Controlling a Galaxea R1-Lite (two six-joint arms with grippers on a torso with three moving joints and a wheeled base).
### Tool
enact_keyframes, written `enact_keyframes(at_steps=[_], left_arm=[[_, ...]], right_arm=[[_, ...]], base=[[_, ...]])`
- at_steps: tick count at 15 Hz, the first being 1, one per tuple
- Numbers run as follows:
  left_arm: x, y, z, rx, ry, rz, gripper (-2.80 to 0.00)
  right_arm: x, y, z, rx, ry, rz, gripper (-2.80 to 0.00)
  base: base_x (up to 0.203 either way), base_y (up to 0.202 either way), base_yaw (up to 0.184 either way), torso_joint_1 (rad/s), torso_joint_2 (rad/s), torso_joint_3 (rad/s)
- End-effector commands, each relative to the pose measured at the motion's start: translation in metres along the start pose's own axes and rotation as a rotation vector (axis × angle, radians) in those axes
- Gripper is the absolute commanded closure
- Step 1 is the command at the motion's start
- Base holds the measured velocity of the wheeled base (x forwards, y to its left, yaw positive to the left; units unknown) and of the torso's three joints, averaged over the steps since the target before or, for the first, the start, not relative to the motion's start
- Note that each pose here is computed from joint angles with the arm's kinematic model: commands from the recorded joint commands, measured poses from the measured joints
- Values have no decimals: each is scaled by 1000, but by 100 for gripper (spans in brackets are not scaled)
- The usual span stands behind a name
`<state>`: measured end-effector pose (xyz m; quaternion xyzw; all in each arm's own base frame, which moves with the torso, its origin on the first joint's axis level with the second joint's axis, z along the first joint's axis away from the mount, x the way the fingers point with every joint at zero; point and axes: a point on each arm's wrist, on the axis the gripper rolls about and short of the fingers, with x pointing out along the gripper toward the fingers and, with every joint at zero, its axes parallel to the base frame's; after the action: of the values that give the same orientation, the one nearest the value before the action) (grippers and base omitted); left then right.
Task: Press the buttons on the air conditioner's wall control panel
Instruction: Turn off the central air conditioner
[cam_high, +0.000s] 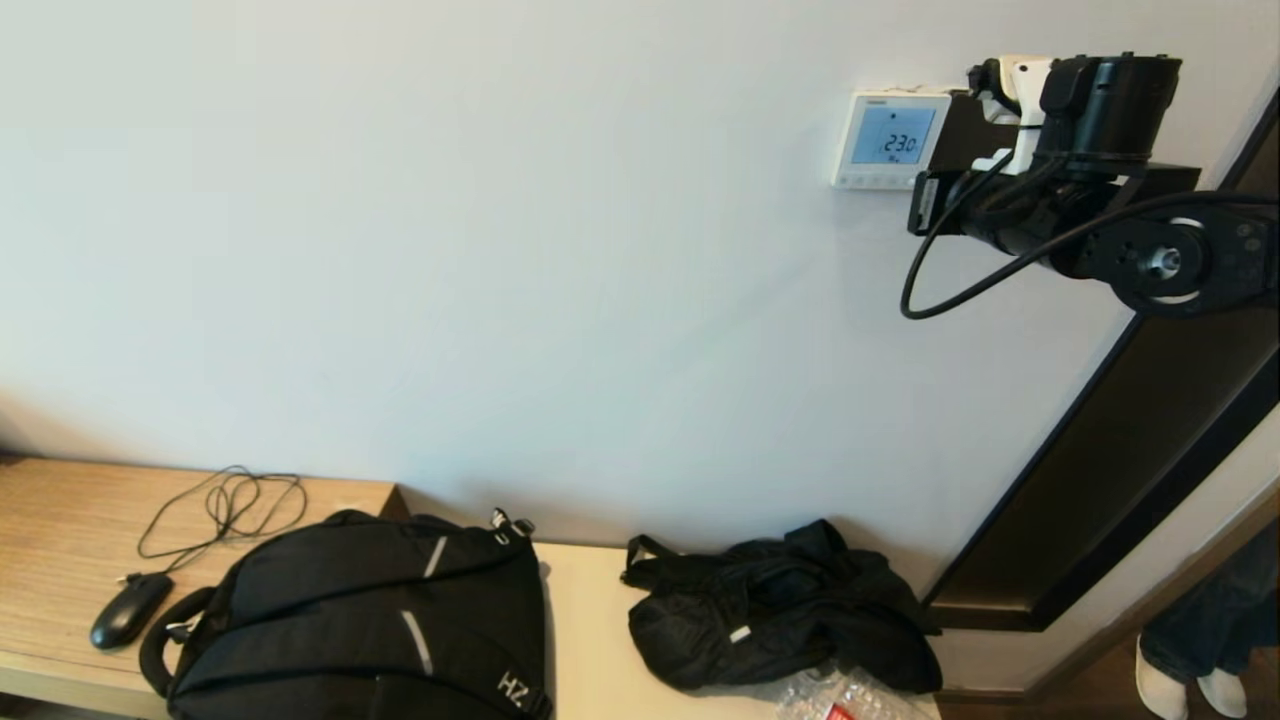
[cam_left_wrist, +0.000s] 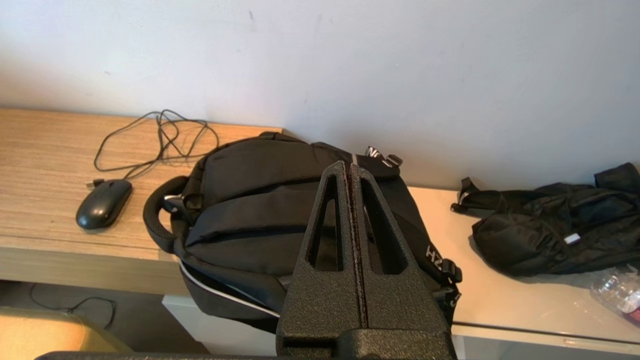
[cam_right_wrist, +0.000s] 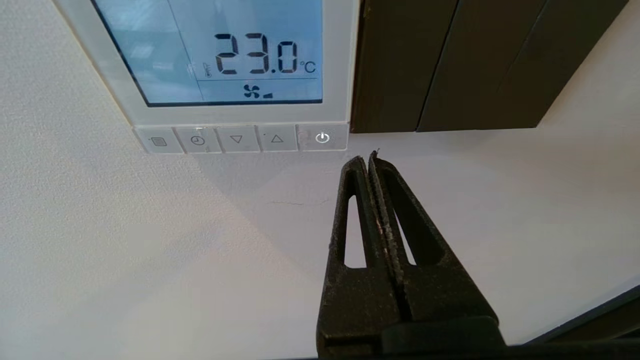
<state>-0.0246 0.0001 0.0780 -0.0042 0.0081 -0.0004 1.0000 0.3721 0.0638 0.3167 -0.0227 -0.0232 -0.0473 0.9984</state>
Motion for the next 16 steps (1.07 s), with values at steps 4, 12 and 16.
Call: enact_keyframes(at_steps=[4,12,16], left_arm=[[0,0,0,-1,-1,1,0],[0,0,0,0,-1,1,0],[0,0,0,-1,-1,1,0]], right_arm=[[9,3,-2,-1,-6,-10,0],[14,11,-4,-1,-7,-10,0],[16,16,-5,-1,-4,1,0]], base=[[0,0,0,0,0,0],[0,0,0,0,0,0],[0,0,0,0,0,0]])
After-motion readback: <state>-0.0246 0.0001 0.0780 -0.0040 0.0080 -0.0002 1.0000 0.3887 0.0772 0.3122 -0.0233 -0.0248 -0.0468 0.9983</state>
